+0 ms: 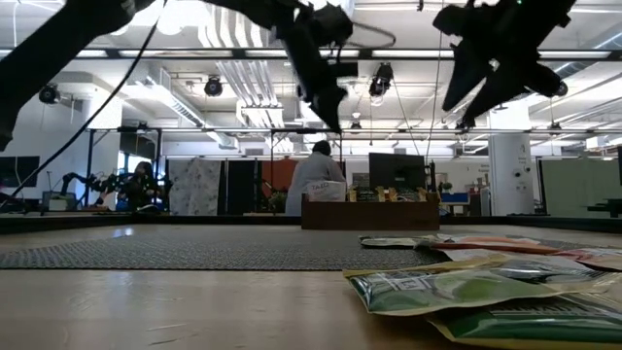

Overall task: Pick & Place Tea
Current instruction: Put the white tea bag into the left section of the wooden organizer

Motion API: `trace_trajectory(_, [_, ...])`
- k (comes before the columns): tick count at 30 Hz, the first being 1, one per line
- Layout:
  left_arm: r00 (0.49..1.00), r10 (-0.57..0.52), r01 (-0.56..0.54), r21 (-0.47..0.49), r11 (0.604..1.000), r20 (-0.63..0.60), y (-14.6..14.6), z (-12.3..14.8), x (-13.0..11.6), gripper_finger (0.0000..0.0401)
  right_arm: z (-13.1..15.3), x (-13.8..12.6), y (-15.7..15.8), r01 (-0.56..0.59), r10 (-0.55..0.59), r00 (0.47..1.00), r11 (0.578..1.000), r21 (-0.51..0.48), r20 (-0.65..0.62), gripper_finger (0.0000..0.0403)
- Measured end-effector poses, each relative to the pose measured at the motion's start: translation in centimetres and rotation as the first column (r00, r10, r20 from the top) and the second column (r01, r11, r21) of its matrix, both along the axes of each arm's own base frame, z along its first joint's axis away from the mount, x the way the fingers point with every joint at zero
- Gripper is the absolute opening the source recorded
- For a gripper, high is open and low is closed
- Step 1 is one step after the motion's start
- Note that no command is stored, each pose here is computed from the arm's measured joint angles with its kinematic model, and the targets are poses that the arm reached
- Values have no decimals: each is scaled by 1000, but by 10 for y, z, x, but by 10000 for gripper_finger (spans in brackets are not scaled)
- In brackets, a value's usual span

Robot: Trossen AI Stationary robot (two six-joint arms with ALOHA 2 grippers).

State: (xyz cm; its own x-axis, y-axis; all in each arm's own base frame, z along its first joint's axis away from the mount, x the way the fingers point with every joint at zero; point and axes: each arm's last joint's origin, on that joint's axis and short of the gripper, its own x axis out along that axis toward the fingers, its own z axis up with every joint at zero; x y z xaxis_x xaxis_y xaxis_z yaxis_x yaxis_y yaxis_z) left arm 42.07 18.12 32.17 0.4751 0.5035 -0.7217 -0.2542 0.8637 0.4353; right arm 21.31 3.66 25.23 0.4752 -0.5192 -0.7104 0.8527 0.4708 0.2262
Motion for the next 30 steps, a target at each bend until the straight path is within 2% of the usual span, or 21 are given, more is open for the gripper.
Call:
trace_trajectory(3, [984,-147,162,-172,972,100,-26,8,2,51,-12,-3,0,28,-26,1000,996,87,-17,189])
trace_trajectory(5, [960,-237,271,-283,920,148,-46,7,4,51,-22,-6,0,50,-45,998,987,155,-34,189])
trace_trajectory(7, [938,-300,344,-347,872,176,-66,5,4,51,-33,-9,1,66,-57,997,971,229,-42,189])
trace_trajectory(13, [886,-443,461,-381,801,140,-126,-19,4,51,-57,-4,8,-4,-18,999,909,417,50,189])
trace_trajectory(17, [856,-505,502,-409,762,109,-159,-48,6,51,-72,-10,7,57,-79,996,881,469,28,189])
trace_trajectory(23, [841,-499,538,-413,734,209,-196,-77,11,51,-87,-20,6,99,-95,995,849,518,-35,189])
trace_trajectory(27, [838,-419,541,-437,719,348,-213,-80,18,51,-91,-21,8,53,-24,998,830,556,-60,189])
trace_trajectory(30, [820,-344,555,-489,673,457,-226,-82,21,51,-92,-22,9,-14,61,996,836,548,-68,189])
